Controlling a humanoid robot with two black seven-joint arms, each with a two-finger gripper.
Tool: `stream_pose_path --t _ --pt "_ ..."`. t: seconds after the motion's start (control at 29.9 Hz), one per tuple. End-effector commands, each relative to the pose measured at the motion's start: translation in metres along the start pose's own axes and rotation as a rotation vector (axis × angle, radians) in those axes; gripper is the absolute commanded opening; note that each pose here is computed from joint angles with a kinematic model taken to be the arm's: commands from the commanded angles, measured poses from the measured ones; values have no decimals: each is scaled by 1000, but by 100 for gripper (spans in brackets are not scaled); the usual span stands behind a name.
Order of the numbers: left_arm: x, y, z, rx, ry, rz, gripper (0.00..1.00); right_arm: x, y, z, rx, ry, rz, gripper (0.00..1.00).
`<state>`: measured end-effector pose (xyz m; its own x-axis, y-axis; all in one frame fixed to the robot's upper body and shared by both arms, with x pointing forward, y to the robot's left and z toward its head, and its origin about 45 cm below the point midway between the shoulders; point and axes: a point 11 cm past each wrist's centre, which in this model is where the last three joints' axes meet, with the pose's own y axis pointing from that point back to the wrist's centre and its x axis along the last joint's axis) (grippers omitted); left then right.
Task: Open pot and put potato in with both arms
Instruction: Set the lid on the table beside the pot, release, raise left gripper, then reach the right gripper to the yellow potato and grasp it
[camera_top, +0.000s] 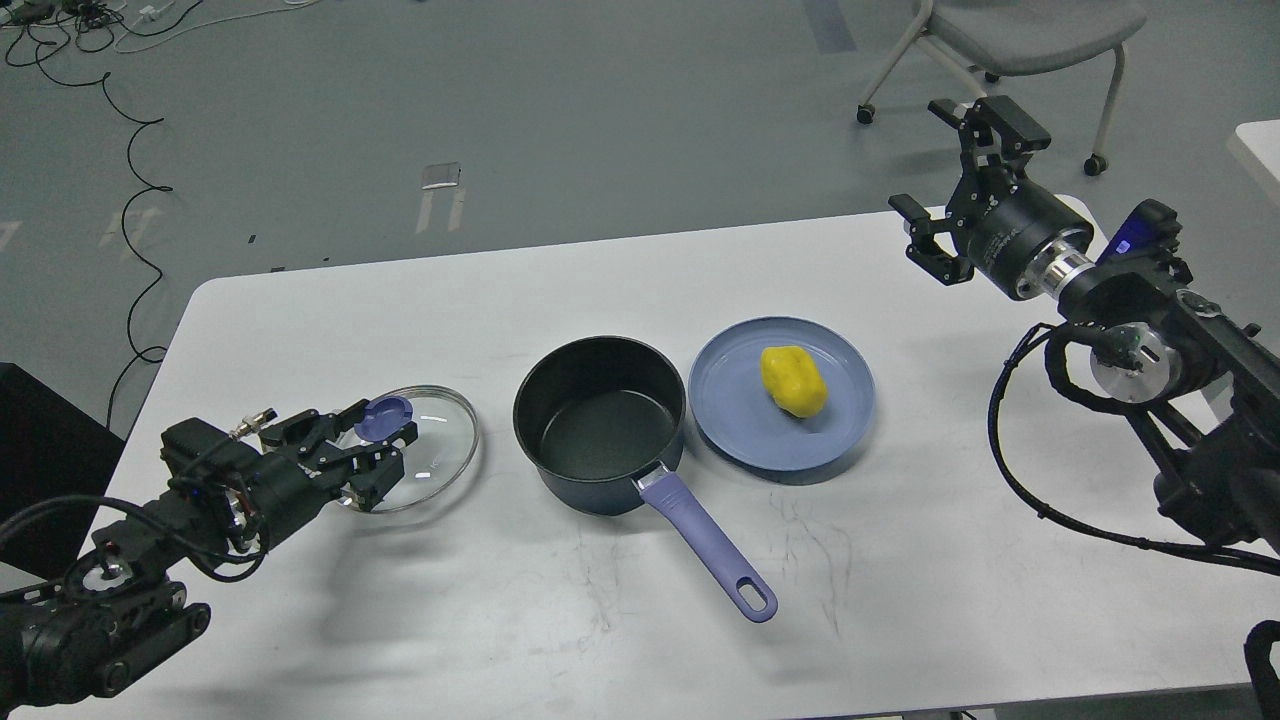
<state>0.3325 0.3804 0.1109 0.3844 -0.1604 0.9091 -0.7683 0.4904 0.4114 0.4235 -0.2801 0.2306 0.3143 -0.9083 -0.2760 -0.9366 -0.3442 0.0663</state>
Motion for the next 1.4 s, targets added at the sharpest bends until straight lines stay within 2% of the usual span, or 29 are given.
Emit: stream_pose_path --t 0.0,0.1,0.33,0.4,0.43,0.5,0.57,0.7,0.84,0.9,1.04,1.24,1.37 --pt "-6 2 1 0 7 -10 80 1 0 0 0 2 1 100" --pt "-9 2 3 -2 13 -15 84 3 1 -2 0 7 5 100" --pt "-13 -4 12 -21 24 -14 86 4 2 -3 0 12 7 100" --pt "-7 -7 12 -17 37 10 96 5 2 -4 0 15 8 100" --pt "-2 -9 12 -15 47 26 97 5 2 -4 0 15 8 100" --pt "11 -12 7 16 101 76 98 5 2 -5 2 15 7 100" --pt "58 -20 -9 71 174 206 98 3 1 -6 4 19 1 100" --pt "122 -23 -29 119 218 355 98 1 2 -6 -5 66 -11 100" --pt "182 -28 -37 131 306 500 98 -14 5 14 -114 428 -88 100" --pt "193 -31 -38 127 406 519 98 -18 8 21 -152 560 -122 100" --pt "233 -37 -39 36 809 547 98 -31 13 36 -233 924 -238 100" --pt "264 -35 -35 -120 1090 542 98 -41 14 58 -310 1322 -380 100" --pt "268 -35 -33 -151 1114 542 98 -37 22 82 -378 1576 -485 100"
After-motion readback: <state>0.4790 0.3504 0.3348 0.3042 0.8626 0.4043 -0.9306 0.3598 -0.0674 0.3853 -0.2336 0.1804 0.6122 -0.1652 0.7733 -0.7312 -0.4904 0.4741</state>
